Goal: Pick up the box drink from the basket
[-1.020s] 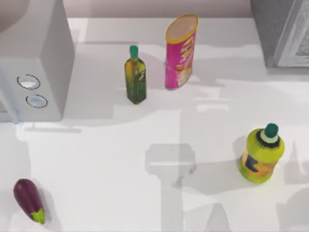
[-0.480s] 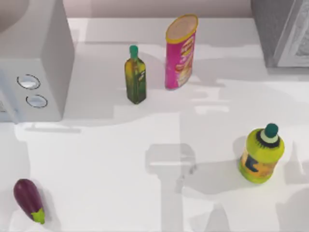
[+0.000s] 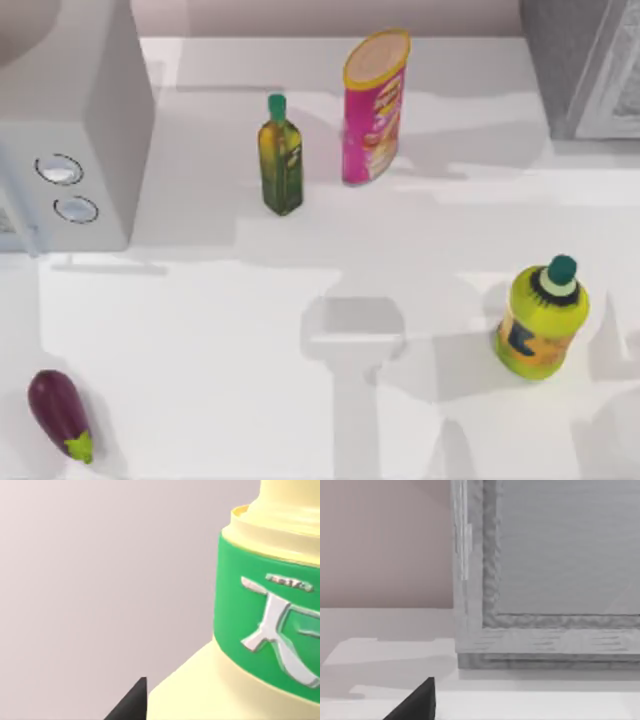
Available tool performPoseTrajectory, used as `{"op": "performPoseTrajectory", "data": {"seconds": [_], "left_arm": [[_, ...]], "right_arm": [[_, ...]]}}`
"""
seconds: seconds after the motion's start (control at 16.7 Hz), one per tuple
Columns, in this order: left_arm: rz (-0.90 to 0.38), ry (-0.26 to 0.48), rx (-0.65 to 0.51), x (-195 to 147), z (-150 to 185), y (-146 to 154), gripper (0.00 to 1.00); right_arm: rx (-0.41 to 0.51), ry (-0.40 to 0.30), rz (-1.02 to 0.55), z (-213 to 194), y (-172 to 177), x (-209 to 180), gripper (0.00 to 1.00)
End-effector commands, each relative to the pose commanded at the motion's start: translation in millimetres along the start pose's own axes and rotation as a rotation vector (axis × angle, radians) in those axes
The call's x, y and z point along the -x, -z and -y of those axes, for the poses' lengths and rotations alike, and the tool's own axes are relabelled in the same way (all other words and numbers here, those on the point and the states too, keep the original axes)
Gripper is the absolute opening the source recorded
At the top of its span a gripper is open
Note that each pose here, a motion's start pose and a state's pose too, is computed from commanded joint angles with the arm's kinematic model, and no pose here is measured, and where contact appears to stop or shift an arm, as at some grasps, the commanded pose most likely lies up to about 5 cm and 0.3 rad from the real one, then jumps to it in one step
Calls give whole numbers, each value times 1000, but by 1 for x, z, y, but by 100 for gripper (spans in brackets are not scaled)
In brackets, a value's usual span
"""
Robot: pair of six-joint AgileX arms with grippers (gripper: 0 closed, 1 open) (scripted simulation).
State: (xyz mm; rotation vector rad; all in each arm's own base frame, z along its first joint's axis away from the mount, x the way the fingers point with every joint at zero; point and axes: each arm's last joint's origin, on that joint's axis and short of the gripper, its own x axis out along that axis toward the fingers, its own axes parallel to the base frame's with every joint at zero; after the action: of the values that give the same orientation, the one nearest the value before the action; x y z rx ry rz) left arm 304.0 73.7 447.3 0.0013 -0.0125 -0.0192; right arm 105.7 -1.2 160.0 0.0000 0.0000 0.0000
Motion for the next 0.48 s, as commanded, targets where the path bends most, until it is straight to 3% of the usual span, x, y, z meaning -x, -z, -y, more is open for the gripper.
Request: {"op": "performPoseTrajectory", "data": {"seconds": [0.24, 0.48], "left_arm": [[1, -1, -1, 67, 32, 31, 0], [-14, -4, 1, 134, 56, 96, 0]], "right_arm": [[0, 0, 0, 0, 0, 0, 100], [0, 0, 0, 0, 0, 0, 100]]}}
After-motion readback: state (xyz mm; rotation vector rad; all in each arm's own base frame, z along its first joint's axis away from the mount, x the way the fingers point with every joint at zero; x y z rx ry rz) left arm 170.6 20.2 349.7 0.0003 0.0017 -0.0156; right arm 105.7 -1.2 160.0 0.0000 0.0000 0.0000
